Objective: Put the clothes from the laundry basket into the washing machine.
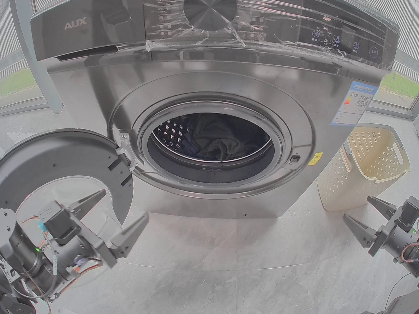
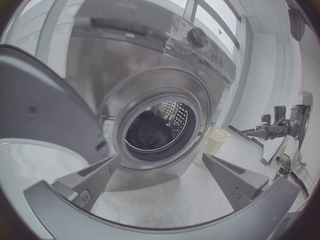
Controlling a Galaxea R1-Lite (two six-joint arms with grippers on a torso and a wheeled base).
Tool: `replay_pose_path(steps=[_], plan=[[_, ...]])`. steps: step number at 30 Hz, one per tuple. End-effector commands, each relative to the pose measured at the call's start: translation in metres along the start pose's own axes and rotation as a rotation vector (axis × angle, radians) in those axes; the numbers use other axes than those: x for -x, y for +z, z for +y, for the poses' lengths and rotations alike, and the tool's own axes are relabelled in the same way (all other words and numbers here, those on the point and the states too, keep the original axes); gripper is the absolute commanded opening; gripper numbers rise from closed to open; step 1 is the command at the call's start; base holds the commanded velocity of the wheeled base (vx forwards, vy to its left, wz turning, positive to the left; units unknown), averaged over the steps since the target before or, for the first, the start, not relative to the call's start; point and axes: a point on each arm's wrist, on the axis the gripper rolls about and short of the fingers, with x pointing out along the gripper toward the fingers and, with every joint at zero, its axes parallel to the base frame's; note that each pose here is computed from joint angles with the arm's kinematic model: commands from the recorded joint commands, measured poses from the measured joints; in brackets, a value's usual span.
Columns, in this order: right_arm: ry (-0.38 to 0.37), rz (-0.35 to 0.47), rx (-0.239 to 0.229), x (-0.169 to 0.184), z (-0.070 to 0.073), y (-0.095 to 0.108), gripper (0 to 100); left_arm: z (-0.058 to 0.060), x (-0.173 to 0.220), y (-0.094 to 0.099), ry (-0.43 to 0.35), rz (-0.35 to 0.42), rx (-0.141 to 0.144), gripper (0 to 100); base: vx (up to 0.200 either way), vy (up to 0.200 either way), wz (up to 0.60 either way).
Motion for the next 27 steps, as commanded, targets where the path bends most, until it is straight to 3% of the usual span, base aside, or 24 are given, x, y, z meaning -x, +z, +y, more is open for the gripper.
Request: replay_pose_path(steps=[1, 3, 5, 10, 18, 19, 22, 24, 25, 27], plan=[[-0.062, -0.115, 0.006, 0.065, -0.006, 0.000, 100, 0.021, 0.071, 0.020, 0.110, -0.159, -0.005, 100, -0.200, 0.000, 0.00], [-0.078, -0.143, 0.024, 0.080, -0.006, -0.004, 100, 0.024, 0.090, 0.013, 0.143, -0.104, -0.021, 100, -0.200, 0.000, 0.00], [-0.108, -0.174, 0.042, 0.093, -0.007, -0.009, 100, 0.027, 0.112, 0.004, 0.182, -0.076, -0.014, 100, -0.200, 0.000, 0.00], [-0.199, -0.179, 0.054, 0.113, -0.006, -0.022, 100, 0.025, 0.145, -0.006, 0.147, -0.096, -0.013, 100, -0.200, 0.000, 0.00], [-0.247, -0.175, 0.043, 0.127, -0.004, -0.043, 100, 0.021, 0.170, -0.029, 0.281, -0.106, -0.036, 100, -0.200, 0.000, 0.00], [-0.267, -0.155, 0.040, 0.131, -0.004, -0.051, 100, 0.019, 0.176, -0.041, 0.331, -0.084, -0.037, 100, -0.200, 0.000, 0.00], [-0.327, -0.033, 0.016, 0.133, -0.005, -0.067, 100, 0.019, 0.179, -0.056, 0.371, 0.022, -0.027, 100, -0.067, 0.000, 0.00], [-0.357, -0.038, 0.017, 0.134, -0.005, -0.066, 100, 0.019, 0.179, -0.058, 0.389, 0.039, -0.024, 100, 0.000, 0.000, 0.00], [-0.467, -0.049, 0.014, 0.134, -0.007, -0.066, 100, 0.020, 0.180, -0.059, 0.458, 0.048, -0.024, 100, 0.000, 0.000, 0.00], [-0.509, -0.064, 0.016, 0.136, -0.005, -0.068, 100, 0.021, 0.180, -0.059, 0.496, 0.048, -0.026, 100, 0.000, 0.000, 0.00]])
